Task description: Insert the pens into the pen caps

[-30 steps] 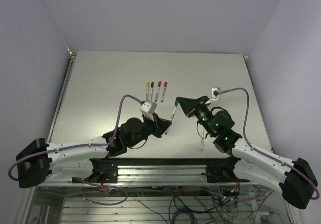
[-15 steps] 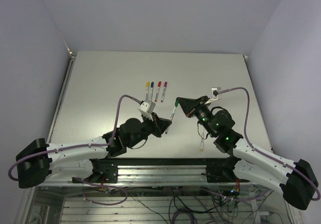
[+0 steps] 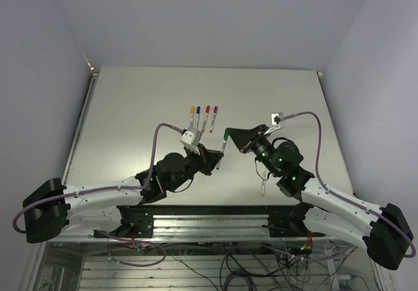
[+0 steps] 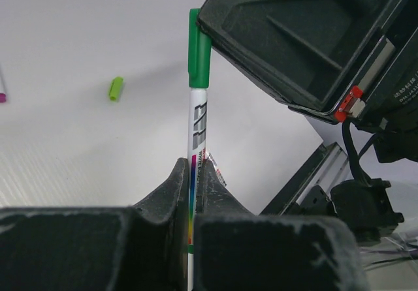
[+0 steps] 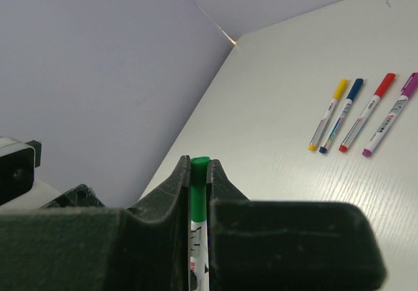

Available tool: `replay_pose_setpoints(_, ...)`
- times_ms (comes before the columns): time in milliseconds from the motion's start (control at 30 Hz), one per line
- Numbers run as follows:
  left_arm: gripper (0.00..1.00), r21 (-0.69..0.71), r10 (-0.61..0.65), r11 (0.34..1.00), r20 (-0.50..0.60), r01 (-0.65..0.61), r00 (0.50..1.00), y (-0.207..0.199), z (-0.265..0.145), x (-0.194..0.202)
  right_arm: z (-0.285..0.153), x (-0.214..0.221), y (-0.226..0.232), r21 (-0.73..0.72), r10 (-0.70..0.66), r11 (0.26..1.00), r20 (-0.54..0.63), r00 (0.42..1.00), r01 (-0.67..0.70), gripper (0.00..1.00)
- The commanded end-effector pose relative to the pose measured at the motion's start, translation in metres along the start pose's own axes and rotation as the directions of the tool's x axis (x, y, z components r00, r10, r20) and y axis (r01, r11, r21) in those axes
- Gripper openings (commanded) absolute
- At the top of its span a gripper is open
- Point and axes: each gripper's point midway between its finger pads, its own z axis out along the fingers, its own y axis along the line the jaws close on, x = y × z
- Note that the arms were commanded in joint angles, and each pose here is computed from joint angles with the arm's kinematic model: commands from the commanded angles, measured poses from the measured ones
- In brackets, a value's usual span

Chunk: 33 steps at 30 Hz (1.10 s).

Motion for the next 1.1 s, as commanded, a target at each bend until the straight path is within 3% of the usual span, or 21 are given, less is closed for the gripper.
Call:
replay_pose_setpoints(0, 0.07, 0.004, -0.001, 1.0, 0.181, 0.001, 0.983, -0.021, 0.013, -0.061, -0.005, 0.025, 0.0, -0.008, 0.003, 1.0, -0.117, 0.993, -0.004, 0.0)
replay_pose_setpoints(600, 0.07, -0.079, 0.086, 0.995, 0.293, -0.066, 0.952, -0.019, 0.038, -0.122, -0.032, 0.096, -0.037, 0.142, 0.012, 0.989, -0.336, 0.942, 0.038, 0.0)
replay_pose_setpoints(867, 0.07, -0.06, 0.077, 0.996, 0.286, -0.063, 0.955, -0.016, 0.046, -0.12, -0.031, 0.108, -0.041, 0.178, 0.007, 0.982, -0.351, 0.936, 0.059, 0.0)
replay_pose_setpoints(1067, 0.07, -0.057, 0.076, 0.996, 0.239, -0.065, 0.968, -0.011, 0.043, -0.104, -0.02, 0.084, -0.047, 0.25, -0.048, 0.96, -0.287, 0.957, 0.123, 0.0)
